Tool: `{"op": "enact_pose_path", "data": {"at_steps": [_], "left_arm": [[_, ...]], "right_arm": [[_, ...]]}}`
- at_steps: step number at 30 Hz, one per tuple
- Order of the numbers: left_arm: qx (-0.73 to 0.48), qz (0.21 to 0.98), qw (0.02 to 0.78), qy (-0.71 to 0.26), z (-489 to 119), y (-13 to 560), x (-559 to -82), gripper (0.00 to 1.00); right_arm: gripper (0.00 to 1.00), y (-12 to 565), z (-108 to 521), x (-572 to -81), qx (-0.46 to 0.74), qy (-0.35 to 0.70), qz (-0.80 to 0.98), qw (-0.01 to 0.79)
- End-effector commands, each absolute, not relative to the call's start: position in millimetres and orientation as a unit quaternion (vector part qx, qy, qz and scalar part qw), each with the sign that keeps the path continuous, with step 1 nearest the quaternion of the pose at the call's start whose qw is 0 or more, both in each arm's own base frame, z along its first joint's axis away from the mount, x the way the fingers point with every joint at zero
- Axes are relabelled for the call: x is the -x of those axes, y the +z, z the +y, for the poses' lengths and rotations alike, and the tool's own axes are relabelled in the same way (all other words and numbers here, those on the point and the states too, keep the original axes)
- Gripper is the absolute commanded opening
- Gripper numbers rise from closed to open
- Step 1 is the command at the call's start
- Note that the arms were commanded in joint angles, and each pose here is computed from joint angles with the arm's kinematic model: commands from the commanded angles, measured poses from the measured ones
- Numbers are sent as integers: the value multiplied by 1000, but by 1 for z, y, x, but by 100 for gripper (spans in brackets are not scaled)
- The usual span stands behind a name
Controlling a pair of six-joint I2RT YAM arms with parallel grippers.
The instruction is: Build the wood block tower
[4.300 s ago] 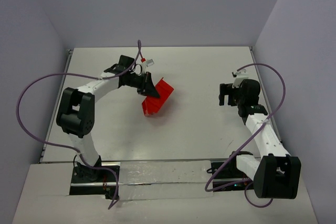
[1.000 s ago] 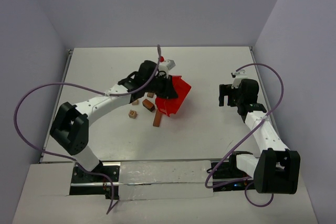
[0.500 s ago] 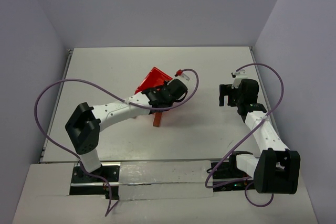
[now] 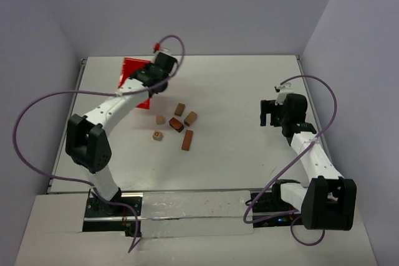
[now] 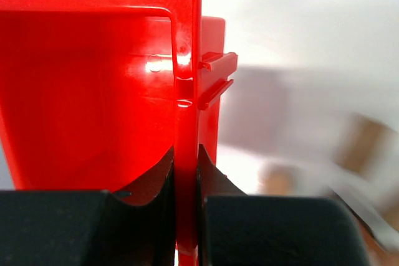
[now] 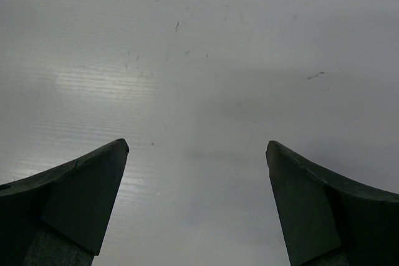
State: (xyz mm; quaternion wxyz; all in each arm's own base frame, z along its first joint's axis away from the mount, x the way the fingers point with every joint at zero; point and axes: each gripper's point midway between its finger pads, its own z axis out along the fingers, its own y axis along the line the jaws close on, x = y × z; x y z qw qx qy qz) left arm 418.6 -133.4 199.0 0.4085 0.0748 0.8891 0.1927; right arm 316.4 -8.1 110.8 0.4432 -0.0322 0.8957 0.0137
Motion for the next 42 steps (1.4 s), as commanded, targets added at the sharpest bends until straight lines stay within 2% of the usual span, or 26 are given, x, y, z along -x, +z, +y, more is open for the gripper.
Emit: {"op": "enact_pose_path", "data": {"at_steps": [1, 5, 13, 23, 40, 42], "left_arm": [[-21, 899, 406, 162, -65, 218, -441, 0], [-27, 907, 388, 164, -9, 205, -471, 0], [4, 937, 334, 99, 70, 160, -511, 0], [-79, 933, 325, 133, 89, 123, -547, 0], [-23, 949, 281, 142, 108, 81, -555, 0], [-23, 949, 283, 139, 107, 81, -556, 4]], "right_arm": [[100, 136, -6, -332, 39, 12, 881, 472], [100, 137, -6, -330, 41, 11, 880, 472], [100, 138, -5, -329, 42, 12, 880, 473], [100, 138, -6, -329, 43, 11, 880, 473], [100, 136, -4, -327, 47, 15, 884, 465], [100, 136, -4, -327, 47, 15, 883, 466]]}}
